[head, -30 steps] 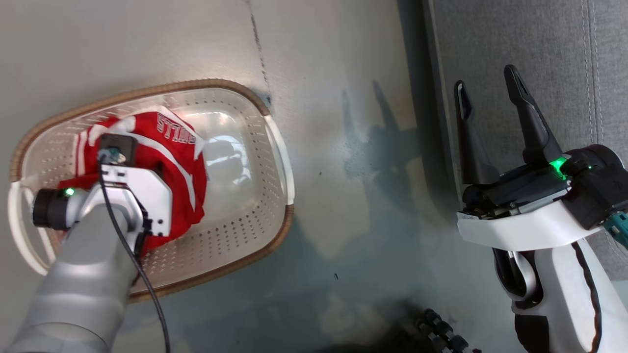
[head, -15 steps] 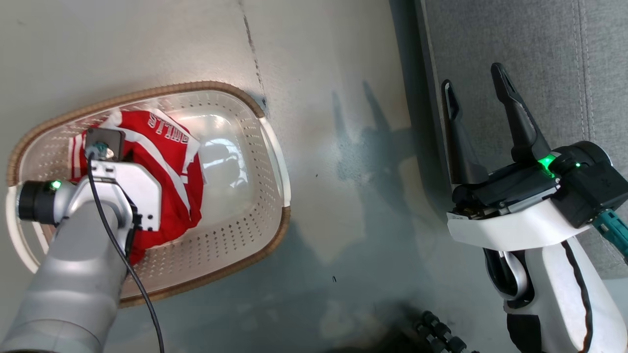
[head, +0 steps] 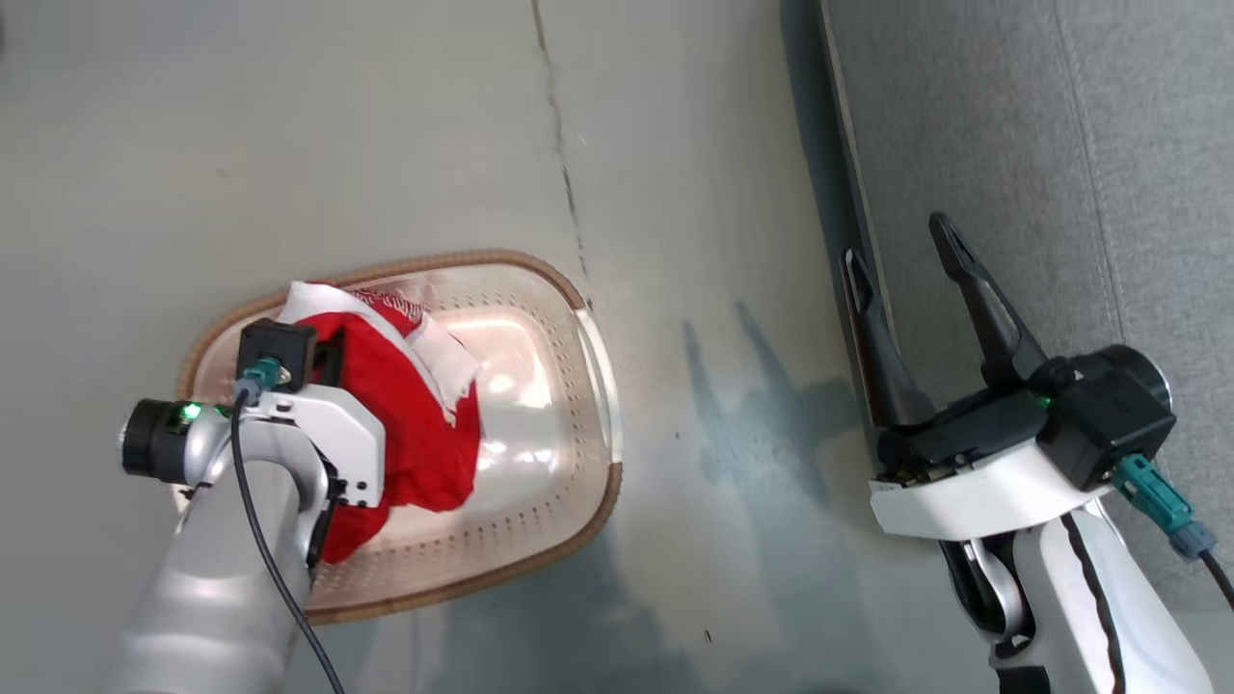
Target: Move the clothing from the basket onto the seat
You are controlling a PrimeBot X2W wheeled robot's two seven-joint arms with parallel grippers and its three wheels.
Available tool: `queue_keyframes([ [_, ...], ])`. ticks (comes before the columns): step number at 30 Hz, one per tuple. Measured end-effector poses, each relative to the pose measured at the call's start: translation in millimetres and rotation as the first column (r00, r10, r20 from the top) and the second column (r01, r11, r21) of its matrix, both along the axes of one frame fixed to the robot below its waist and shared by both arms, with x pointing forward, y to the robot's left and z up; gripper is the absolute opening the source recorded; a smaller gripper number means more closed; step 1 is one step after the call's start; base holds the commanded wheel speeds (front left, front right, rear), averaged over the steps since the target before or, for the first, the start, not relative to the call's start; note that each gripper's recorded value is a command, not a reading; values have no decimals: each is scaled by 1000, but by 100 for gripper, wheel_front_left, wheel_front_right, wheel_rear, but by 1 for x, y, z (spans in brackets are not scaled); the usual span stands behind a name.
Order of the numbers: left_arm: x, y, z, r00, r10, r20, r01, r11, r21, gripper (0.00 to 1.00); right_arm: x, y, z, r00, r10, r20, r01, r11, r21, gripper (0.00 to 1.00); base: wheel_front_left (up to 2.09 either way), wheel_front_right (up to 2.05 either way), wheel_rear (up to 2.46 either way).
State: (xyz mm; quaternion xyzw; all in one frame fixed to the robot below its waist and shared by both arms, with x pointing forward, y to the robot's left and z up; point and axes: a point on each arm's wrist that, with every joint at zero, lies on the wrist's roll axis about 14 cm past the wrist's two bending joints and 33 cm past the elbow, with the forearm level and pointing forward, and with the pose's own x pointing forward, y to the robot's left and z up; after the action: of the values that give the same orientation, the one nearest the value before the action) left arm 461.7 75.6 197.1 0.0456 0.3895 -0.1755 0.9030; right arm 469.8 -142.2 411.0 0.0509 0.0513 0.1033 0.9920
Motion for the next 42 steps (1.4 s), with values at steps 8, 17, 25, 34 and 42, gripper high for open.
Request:
queue_keyframes([
  [8, 14, -1, 85, 971, 96, 220, -72, 991, -117, 0, -16, 0, 29, 999, 0, 49, 0, 1000, -3, 100, 0, 0, 0],
  [17, 12, 13, 207, 832, 253, 493, -124, 952, -280, 0, -34, 1, 67, 992, 2, 127, -3, 1000, 3, 100, 0, 0, 0],
  [25, 1, 22, 307, 660, 310, 684, -61, 930, -363, 0, -48, 7, 90, 984, 15, 177, -16, 1000, 4, 100, 0, 0, 0],
  [34, -31, 9, 356, 585, 285, 759, 51, 921, -385, 0, -73, 7, 99, 983, 9, 183, -10, 1000, 7, 100, 0, 0, 0],
  [42, -63, 4, 380, 560, 260, 787, 93, 924, -371, 0, -99, 7, 104, 983, -4, 182, 0, 1000, 25, 100, 0, 0, 0],
])
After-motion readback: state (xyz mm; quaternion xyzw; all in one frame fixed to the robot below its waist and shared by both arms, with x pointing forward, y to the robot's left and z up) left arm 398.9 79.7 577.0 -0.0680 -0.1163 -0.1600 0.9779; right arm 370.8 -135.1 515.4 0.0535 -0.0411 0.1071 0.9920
